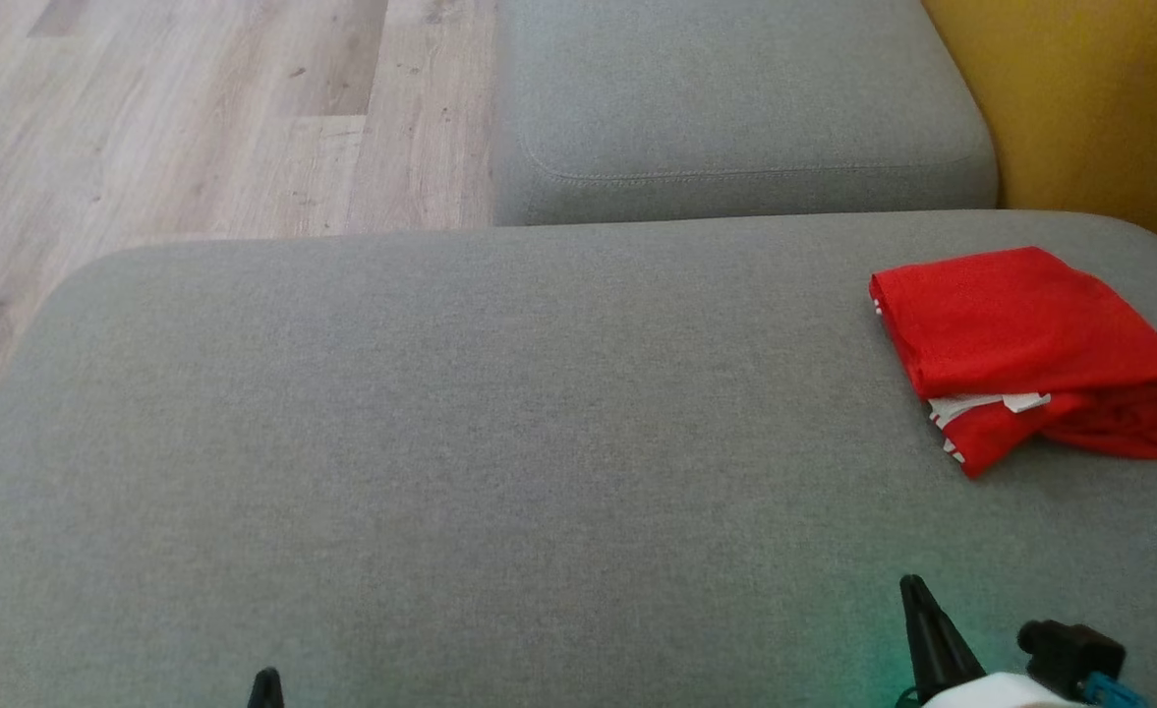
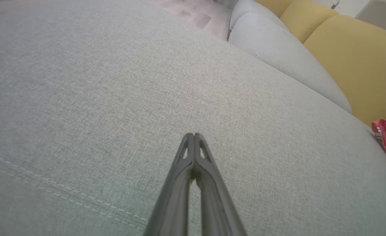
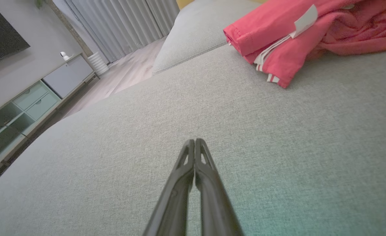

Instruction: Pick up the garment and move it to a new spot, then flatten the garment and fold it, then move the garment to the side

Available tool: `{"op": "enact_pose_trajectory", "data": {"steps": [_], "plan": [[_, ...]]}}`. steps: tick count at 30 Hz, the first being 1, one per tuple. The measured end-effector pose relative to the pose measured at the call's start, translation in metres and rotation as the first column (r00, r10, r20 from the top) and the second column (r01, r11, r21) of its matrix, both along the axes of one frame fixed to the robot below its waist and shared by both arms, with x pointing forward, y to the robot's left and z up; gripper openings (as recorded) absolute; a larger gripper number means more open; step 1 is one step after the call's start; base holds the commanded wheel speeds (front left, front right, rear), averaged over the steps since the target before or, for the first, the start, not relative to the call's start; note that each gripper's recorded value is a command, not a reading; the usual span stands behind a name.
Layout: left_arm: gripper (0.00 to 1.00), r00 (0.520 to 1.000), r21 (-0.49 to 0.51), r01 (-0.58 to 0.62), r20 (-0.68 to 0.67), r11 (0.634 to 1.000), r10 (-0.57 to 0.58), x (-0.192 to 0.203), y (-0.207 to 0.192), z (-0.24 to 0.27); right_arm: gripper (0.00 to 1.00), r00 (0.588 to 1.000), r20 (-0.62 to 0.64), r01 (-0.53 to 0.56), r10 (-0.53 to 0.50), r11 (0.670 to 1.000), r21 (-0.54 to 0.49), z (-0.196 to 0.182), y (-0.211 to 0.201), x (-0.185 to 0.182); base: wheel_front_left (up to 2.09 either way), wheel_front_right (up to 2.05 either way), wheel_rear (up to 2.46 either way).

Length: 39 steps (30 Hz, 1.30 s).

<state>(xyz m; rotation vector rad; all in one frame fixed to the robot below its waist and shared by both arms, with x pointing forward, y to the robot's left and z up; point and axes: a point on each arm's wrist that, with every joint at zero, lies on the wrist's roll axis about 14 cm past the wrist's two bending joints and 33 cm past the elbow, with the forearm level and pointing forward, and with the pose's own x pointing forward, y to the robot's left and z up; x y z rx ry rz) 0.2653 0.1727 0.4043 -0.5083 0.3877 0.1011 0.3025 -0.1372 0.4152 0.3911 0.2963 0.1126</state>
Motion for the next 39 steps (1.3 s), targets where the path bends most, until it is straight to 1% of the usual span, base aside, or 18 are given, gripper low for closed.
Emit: {"op": "enact_pose_trajectory", "data": {"steps": [10, 19, 29, 39], "plan": [[0.00, 1.000, -0.081, -0.026, 0.000, 0.996, 0.026, 0.010, 0.001, 0.003, 0.00, 0.999, -0.010, 0.047, -0.046, 0.994, 0.095, 0.004, -0.005, 0.007, 0.00, 0.00, 0.00], [0.00, 0.999, -0.170, -0.054, -0.009, 0.984, 0.053, 0.018, 0.002, 0.005, 0.00, 0.995, -0.034, 0.102, -0.098, 0.977, 0.188, 0.004, -0.013, 0.010, 0.00, 0.00, 0.00], [0.00, 0.996, -0.267, -0.082, 0.000, 0.960, 0.085, 0.032, 0.003, 0.012, 0.00, 0.989, -0.037, 0.146, -0.141, 0.945, 0.293, 0.013, -0.018, 0.021, 0.00, 0.00, 0.00], [0.00, 0.994, -0.365, -0.098, 0.005, 0.926, 0.107, 0.042, 0.002, 0.017, 0.00, 0.980, -0.063, 0.197, -0.187, 0.898, 0.393, 0.015, -0.026, 0.024, 0.00, 0.00, 0.00]]}}
